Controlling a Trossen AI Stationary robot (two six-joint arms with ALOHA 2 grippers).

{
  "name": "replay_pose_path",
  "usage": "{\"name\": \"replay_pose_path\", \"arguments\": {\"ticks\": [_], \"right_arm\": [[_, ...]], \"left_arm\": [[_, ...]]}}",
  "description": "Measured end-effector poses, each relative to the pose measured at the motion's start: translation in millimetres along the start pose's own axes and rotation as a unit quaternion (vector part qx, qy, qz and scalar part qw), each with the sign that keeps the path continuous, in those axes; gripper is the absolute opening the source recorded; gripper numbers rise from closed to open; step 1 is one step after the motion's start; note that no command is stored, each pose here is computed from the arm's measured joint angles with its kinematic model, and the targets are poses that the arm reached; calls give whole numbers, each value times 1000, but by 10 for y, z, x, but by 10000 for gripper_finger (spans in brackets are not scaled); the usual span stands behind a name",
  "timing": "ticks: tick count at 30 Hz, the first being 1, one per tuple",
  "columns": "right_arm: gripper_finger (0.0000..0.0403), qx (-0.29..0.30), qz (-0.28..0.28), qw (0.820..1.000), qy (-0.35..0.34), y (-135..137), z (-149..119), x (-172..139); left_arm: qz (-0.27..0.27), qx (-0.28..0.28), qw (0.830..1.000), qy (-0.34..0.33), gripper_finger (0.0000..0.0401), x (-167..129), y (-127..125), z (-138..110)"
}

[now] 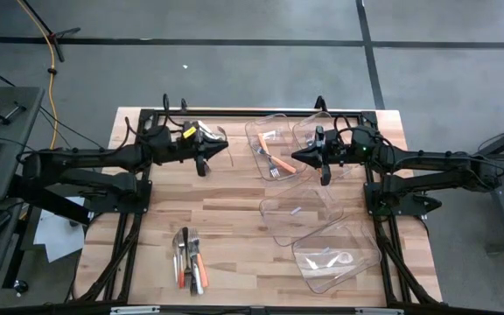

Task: Sort silverware by color (type)
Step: Put the orange fork into the right transparent bin

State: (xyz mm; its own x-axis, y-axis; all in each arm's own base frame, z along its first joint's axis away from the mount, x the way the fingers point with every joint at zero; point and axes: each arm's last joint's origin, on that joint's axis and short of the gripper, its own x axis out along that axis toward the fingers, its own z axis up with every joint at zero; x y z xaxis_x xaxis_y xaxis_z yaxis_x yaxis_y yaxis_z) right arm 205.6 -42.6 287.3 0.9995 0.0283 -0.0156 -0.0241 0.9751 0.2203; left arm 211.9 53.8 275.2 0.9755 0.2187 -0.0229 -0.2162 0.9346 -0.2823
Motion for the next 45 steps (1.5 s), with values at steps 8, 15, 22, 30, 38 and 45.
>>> {"name": "replay_pose_path", "arguments": {"ticks": [8,15,22,30,38,45], "right_arm": [[0,5,-4,1000,1,-4,-5,4],[0,53,-18,998,15,-57,-109,149],[28,58,1,998,41,-19,-97,513],[132,55,-1,997,57,-26,57,743],[185,53,20,995,81,-45,36,886],[166,55,24,994,86,-61,15,951]], "left_arm": [[6,1,1000,-2,0,8,-1,-1],[-13,1,1000,-17,0,183,-49,-55],[-66,29,997,5,0,582,-212,0],[-90,42,995,1,0,828,-300,101],[-107,51,993,5,0,966,-365,102],[-106,55,993,13,0,998,-365,75]]}}
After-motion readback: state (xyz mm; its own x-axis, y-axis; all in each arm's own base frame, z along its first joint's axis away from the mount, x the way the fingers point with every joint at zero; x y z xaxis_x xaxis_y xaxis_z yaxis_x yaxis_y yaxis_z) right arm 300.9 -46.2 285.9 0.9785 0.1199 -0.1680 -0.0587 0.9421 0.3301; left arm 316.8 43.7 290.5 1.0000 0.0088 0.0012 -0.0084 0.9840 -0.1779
